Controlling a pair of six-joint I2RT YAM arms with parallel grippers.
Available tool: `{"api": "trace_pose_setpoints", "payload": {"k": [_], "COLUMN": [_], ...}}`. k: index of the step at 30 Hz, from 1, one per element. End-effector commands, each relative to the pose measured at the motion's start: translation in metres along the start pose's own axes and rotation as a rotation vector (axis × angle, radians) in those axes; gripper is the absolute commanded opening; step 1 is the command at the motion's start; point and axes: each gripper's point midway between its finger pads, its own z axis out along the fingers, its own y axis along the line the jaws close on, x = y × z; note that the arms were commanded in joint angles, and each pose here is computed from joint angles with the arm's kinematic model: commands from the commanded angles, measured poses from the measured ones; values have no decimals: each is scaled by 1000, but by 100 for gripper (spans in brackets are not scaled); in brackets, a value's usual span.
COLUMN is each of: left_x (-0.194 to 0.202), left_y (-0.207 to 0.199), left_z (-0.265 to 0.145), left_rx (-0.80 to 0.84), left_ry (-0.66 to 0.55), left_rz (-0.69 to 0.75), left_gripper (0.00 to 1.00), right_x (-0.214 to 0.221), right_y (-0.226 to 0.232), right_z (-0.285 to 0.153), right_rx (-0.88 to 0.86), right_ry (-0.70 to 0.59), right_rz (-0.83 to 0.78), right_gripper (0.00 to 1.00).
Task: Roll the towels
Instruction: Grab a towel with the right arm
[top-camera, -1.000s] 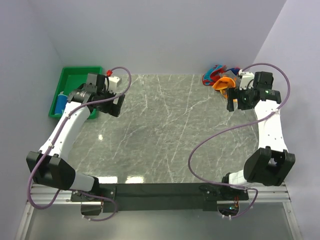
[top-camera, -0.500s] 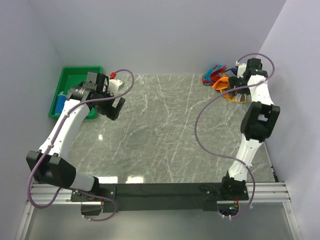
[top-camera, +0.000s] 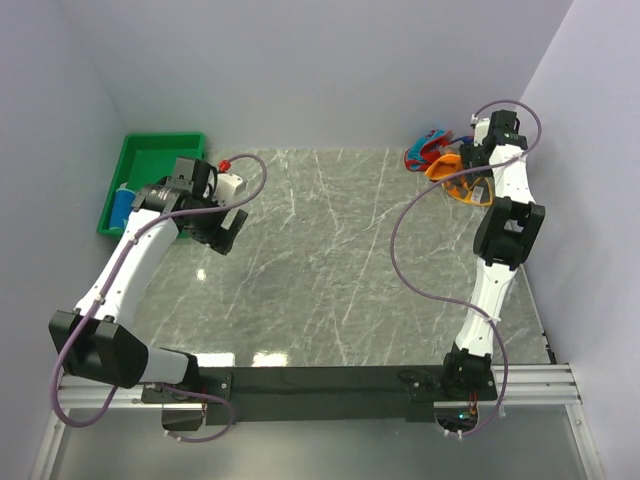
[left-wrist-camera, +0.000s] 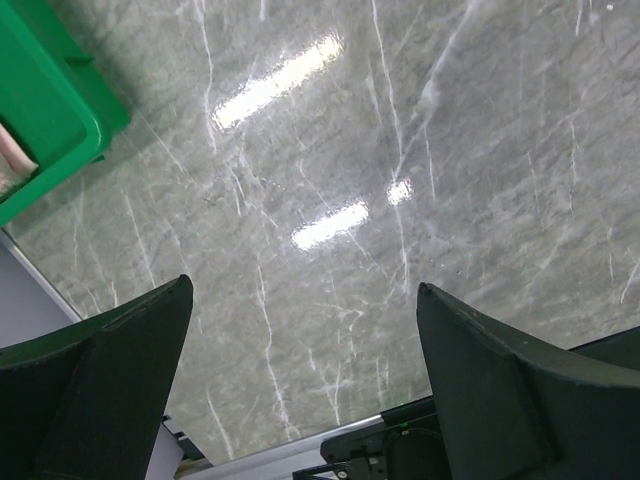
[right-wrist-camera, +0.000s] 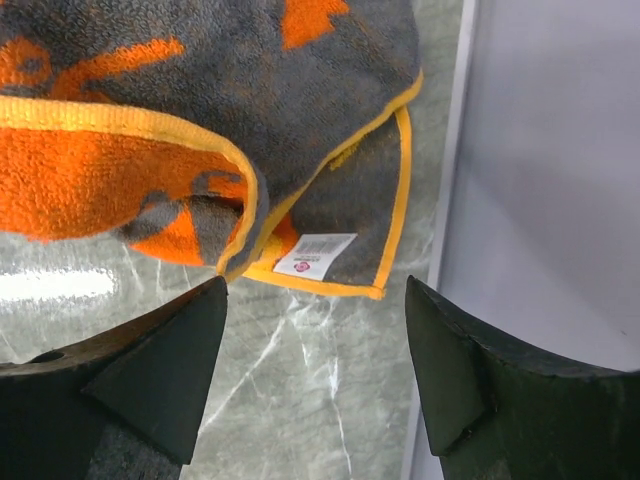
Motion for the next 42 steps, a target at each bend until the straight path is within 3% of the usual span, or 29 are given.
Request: {"api": "trace_pose_setpoints", "payload": {"k": [1,3,8,15,17,18,20,21,22,27,31,37,42], "left_x": [4,6,14,13,9,9,6,3,1,-17,-46,-89,-104], "left_y": [-1,0,-2,0,0,1,4,5,6,19,25,49,48], "left_z": [-13,-14,-17,-15,-13,-14,-13,-14,-13,-14,-26,-40,-40], "left_rx": [-19,-24,-24,-29,-28,-30,-39,-44,-44,-104,-43,77,151], "left_ry": [-20,-22,-4,5,6,5,9,1,1,-48,-123,-254,-302], "left_rz": [-22,-23,-27,-27,-27,-29,-29,-29,-29,-83,-150,-296,-306], "left_gripper": [99,99,100,99,99,99,99,99,100,97,95,92,87], "right_x": [-18,-17,-17,-18,-19,-21,-25,-27,-30,-49,-53,-46,-57], "right_y": [5,14,33,34,28,26,19,17,14,16,49,119,203], "right_z": [1,4,16,29,34,34,26,21,13,-73,-151,-252,-339], "right_rx": [-19,-60,-136,-97,-59,-42,-14,-4,3,-37,-187,-362,-512], "right_ry": [-63,-63,-65,-66,-66,-74,-83,-91,-102,-205,-281,-346,-460], "right_rz": [10,20,27,15,14,15,16,15,16,2,-58,-212,-344], "right_gripper": [78,79,93,92,70,51,28,1,0,0,0,0,0]}}
